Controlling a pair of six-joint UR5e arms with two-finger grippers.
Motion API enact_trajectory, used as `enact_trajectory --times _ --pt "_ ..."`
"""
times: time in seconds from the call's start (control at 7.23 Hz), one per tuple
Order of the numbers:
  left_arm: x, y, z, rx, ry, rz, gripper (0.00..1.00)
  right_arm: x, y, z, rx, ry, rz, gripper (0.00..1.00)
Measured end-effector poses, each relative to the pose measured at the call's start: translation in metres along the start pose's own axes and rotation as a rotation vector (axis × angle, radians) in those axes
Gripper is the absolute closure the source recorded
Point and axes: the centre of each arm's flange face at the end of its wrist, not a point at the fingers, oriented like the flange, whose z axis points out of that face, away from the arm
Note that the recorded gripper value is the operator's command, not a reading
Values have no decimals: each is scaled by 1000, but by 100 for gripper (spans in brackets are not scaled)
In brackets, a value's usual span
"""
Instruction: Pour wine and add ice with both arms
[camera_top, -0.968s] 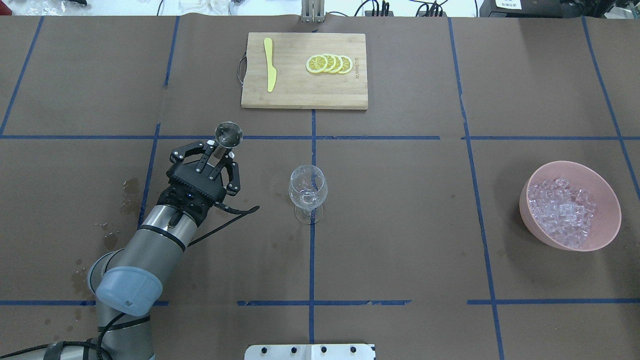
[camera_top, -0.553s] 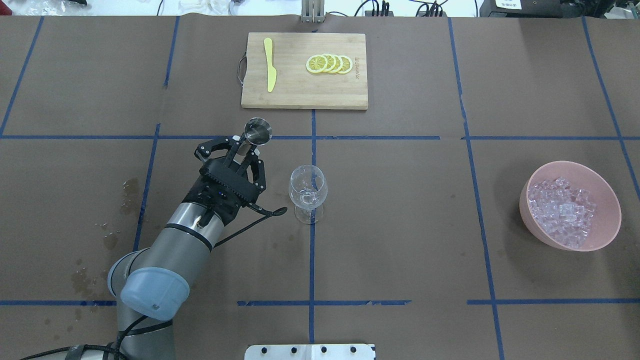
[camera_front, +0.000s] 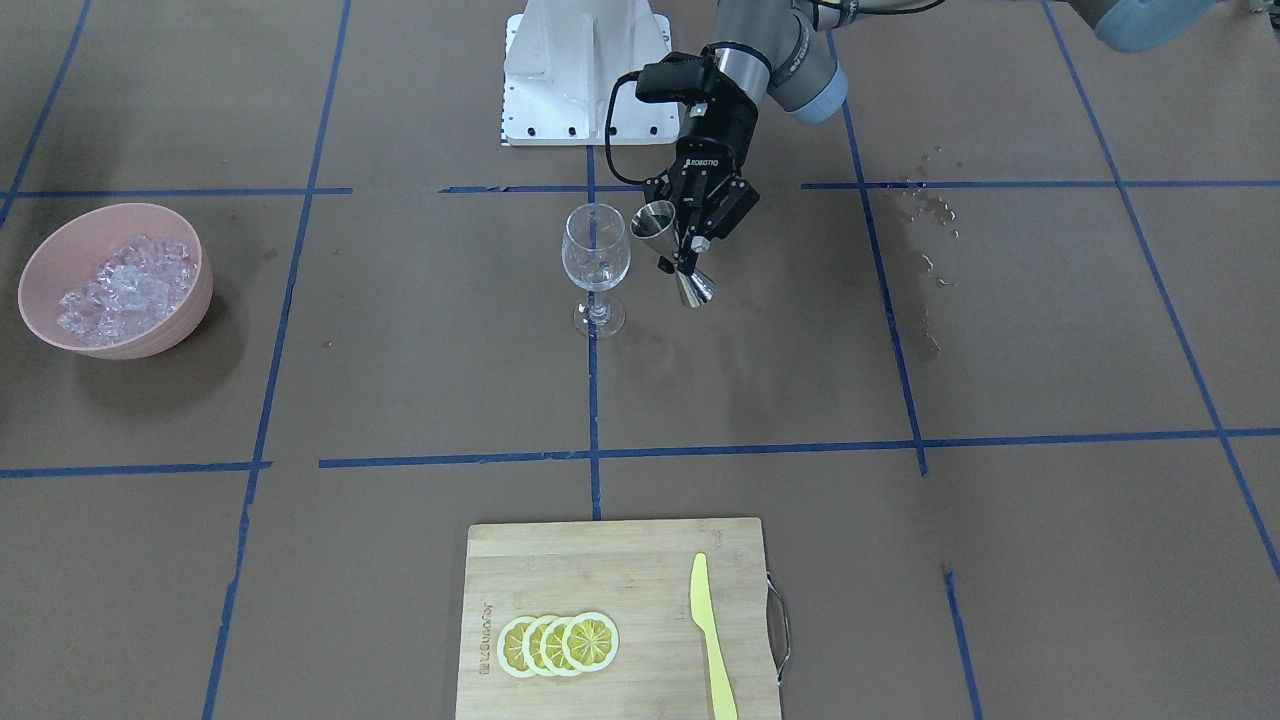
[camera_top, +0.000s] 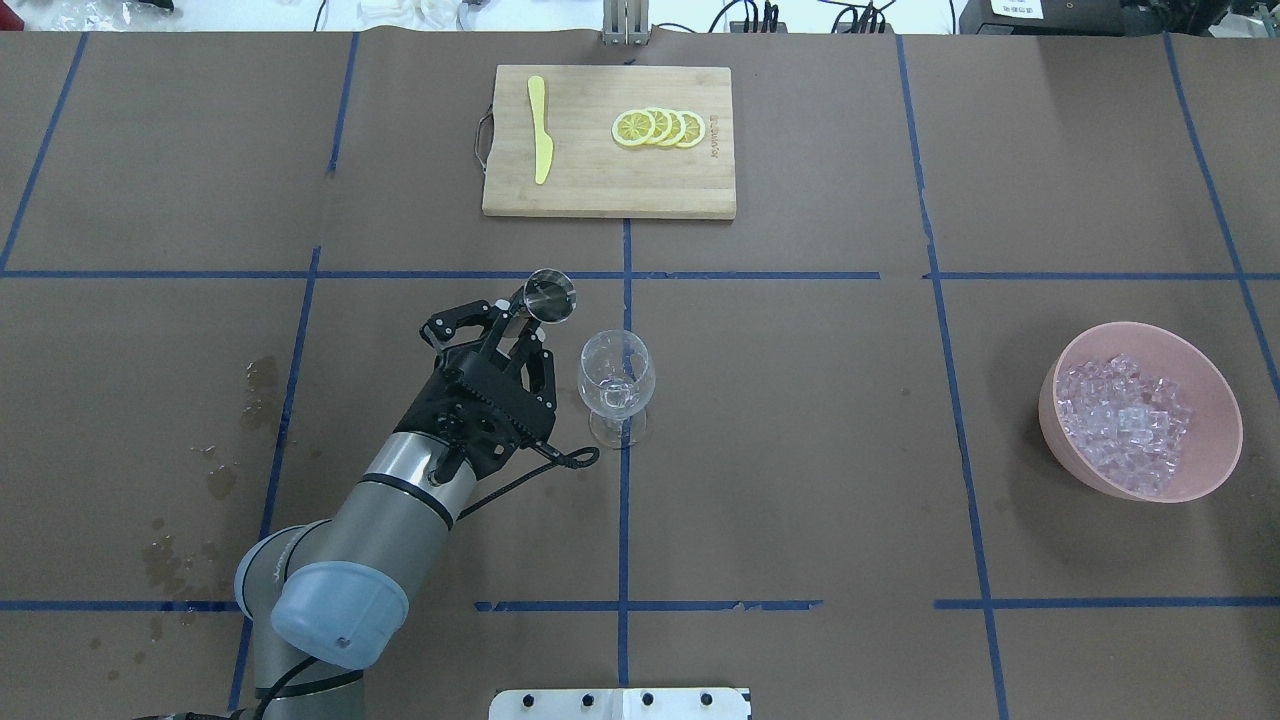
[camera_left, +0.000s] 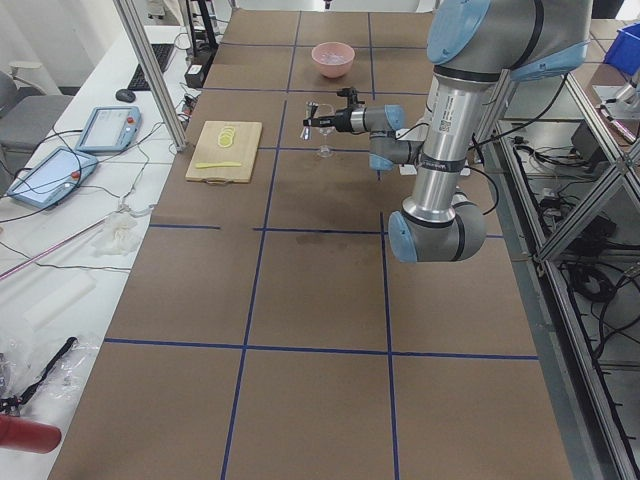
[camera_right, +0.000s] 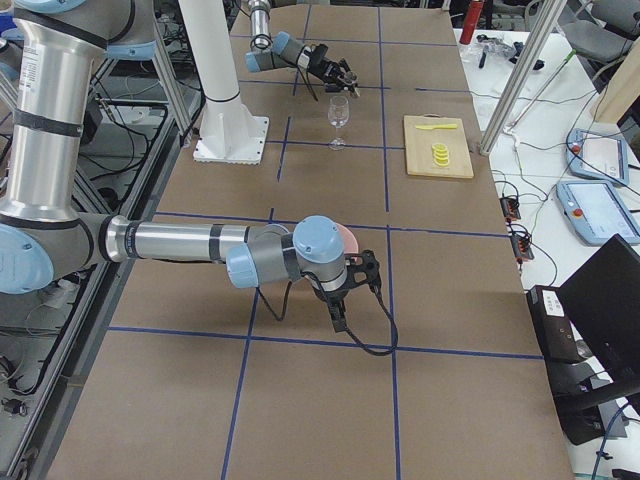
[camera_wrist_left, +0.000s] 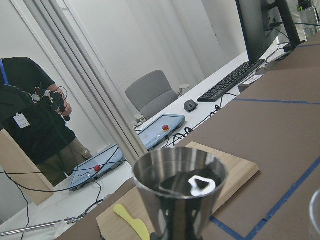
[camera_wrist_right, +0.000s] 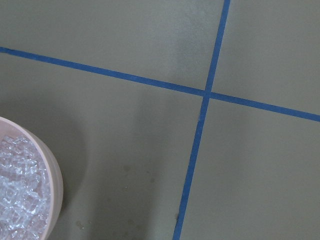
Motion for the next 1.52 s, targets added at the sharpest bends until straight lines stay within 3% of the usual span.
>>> enact_trajectory --times 0.42,1.52 --pt "7 -8 -2 4 2 154 100 4 1 4 -7 -1 8 0" --pt "5 -23 -6 -5 -104 728 100 12 3 11 -22 -2 23 0"
